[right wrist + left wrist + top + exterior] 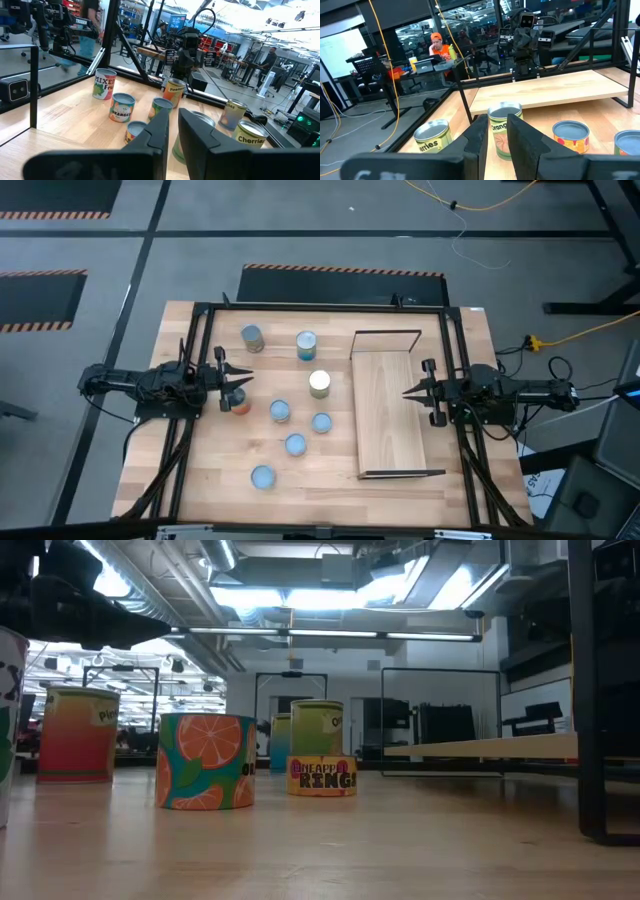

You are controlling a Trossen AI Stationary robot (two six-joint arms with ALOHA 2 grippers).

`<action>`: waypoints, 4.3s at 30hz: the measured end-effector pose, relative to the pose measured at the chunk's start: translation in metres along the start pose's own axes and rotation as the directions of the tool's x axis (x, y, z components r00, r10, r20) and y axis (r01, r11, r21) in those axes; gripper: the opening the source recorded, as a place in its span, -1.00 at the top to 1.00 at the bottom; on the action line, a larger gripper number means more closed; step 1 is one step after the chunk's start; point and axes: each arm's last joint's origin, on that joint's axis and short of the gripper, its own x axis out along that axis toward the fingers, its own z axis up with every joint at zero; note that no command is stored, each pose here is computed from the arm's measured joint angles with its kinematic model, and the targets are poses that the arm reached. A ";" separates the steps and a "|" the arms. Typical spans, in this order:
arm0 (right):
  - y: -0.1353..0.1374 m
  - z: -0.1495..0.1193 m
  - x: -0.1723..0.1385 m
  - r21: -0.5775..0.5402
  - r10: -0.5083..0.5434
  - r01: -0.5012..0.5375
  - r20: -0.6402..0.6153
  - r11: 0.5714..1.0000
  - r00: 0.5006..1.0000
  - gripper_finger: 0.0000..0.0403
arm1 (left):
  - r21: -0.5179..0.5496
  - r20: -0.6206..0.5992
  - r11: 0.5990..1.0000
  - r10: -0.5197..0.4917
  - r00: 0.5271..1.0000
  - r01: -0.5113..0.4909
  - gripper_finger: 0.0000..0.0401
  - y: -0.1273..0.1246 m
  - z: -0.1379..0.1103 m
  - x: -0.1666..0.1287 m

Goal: Pick and place cans onto a shelf

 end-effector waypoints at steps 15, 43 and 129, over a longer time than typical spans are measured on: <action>0.000 0.000 0.000 0.000 0.000 0.000 0.000 1.000 1.000 0.76 | 0.000 0.000 1.000 0.000 1.000 0.000 0.68 0.000 0.000 0.000; 0.000 0.000 0.000 0.342 -0.001 -0.001 0.004 0.940 1.000 0.76 | -0.128 0.002 0.992 -0.007 1.000 0.008 0.68 0.000 0.000 0.000; -0.059 0.018 0.243 0.078 0.147 -0.126 -0.626 0.989 0.766 0.04 | -0.129 0.002 0.992 -0.008 1.000 0.008 0.68 0.000 0.000 0.000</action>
